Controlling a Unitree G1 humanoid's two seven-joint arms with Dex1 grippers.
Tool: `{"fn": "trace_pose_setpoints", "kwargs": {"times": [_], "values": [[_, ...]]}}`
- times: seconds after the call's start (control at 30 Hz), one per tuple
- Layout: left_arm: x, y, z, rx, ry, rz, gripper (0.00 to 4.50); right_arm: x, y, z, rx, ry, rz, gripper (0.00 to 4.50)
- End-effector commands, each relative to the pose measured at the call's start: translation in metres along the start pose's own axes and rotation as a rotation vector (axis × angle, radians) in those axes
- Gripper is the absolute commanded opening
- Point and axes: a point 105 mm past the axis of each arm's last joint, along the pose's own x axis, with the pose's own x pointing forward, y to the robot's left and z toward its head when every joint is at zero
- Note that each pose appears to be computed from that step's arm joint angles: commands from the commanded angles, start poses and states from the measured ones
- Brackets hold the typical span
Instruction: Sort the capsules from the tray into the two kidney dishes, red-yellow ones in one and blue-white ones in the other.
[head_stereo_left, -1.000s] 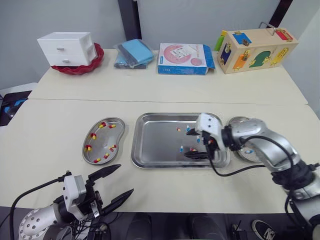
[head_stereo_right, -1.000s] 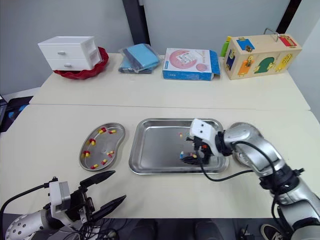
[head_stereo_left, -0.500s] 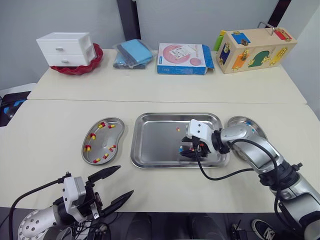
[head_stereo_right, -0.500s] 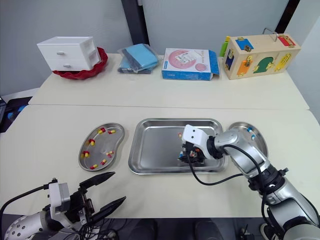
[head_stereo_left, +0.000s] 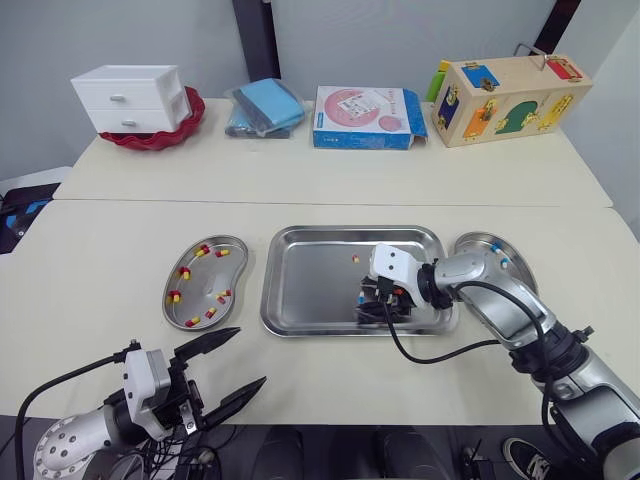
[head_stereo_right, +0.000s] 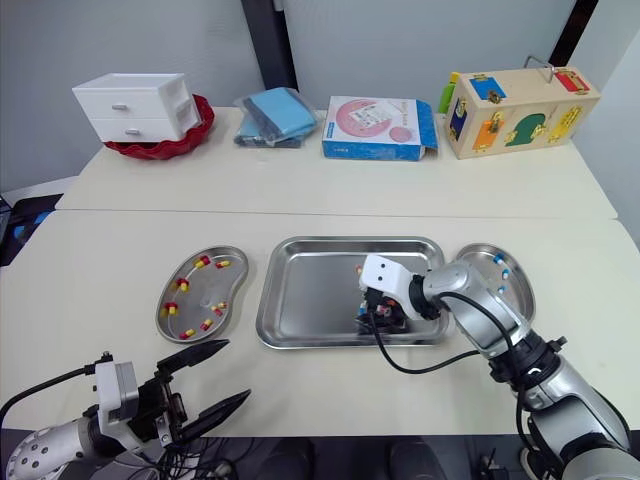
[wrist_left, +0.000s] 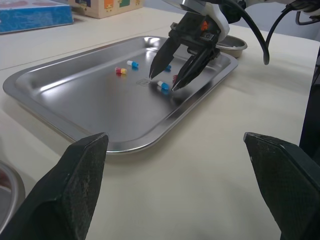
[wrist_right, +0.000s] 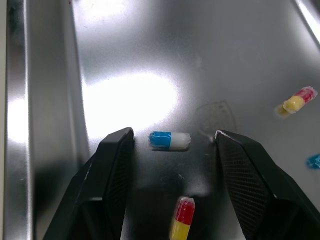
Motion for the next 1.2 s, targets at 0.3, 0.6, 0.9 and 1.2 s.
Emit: {"fn": "trace_pose_setpoints", "kwargs": {"times": [0.3, 0.6, 0.9, 1.2], "values": [[-0.003, 0.000, 0.003, 0.016, 0.006, 0.004, 4.50, 0.004, 0.003, -0.004, -0.038, 0.009, 0.008, 0.89], [-0.004, 0.000, 0.002, 0.016, 0.012, 0.003, 4.50, 0.005, 0.002, -0.004, -0.041, 0.009, 0.005, 0.89], [-0.001, -0.005, 0.002, 0.016, 0.010, -0.056, 4.50, -0.037, -0.010, 0.033, -0.029, -0.208, -0.062, 0.89], [0.009, -0.014, 0.002, 0.033, -0.007, -0.216, 4.50, -0.138, -0.010, -0.013, 0.135, -0.195, -0.247, 0.89]]}}
